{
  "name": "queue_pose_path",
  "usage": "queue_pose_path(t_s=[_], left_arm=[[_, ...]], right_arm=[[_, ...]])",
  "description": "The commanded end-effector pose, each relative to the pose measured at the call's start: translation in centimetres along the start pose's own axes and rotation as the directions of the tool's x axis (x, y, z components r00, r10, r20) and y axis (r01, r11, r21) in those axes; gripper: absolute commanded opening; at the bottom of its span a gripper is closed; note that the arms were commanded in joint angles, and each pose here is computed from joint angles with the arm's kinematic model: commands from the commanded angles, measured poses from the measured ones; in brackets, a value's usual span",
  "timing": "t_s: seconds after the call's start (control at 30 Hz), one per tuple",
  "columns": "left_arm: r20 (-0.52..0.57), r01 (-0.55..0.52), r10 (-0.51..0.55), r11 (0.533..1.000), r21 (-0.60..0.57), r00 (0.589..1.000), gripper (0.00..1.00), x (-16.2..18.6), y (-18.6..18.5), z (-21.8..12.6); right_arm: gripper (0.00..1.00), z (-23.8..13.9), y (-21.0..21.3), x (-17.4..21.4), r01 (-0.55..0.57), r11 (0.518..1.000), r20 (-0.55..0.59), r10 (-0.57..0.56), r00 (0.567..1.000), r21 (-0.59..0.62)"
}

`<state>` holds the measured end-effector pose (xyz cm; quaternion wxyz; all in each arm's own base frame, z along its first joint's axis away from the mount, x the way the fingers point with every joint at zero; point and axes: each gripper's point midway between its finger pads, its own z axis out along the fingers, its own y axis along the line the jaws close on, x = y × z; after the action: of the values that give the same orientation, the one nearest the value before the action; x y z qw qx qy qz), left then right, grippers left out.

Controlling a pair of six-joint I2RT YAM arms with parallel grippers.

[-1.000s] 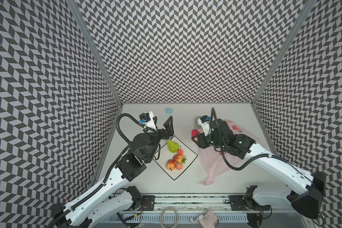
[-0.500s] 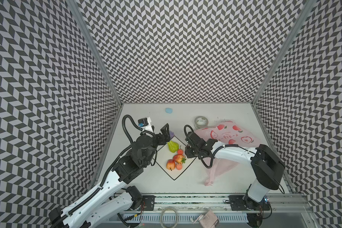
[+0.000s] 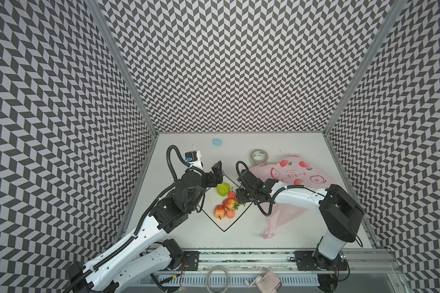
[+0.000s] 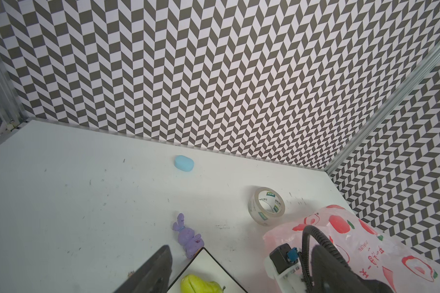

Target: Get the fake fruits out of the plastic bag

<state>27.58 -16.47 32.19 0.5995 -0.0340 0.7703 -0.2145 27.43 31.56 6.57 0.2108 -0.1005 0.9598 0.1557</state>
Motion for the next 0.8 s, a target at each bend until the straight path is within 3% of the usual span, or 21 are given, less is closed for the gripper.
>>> queue_pose_path(t_s=[0.0,0.17,0.3,0.43,0.57,0.77], left_arm=[[0.031,0.010,-0.011,0.999,0.032,0.999,0.86,-1.4,-0.8,-0.2],[-0.007,-0.048,0.050,0.985,0.167,0.999,0.82,-0.7,-3.5,-0.2],[-0.070,-0.172,0.199,0.942,0.287,0.977,0.83,3.6,-7.4,-1.3],[-0.129,-0.198,0.280,0.875,0.443,0.951,0.83,8.2,-12.0,-3.4],[-0.185,-0.228,0.392,0.791,0.567,0.901,0.85,13.3,-16.6,-5.7],[-0.331,-0.155,0.477,0.728,0.668,0.814,0.90,21.0,-20.5,-7.1]], right_arm=[[0.68,-3.0,1.5,-2.0,0.001,0.998,0.084,0.005,0.996,-0.068],[0.69,-8.6,2.1,-4.2,-0.013,0.992,0.190,0.036,0.981,-0.122],[0.68,-14.5,-0.5,-4.6,-0.064,0.995,0.285,0.085,0.955,-0.081],[0.68,-18.7,-5.2,-2.4,-0.166,0.986,0.330,0.154,0.931,0.009],[0.68,-22.3,-9.3,0.5,-0.320,0.947,0.374,0.290,0.881,0.020],[0.67,-24.6,-13.0,4.1,-0.476,0.879,0.383,0.436,0.815,0.011]])
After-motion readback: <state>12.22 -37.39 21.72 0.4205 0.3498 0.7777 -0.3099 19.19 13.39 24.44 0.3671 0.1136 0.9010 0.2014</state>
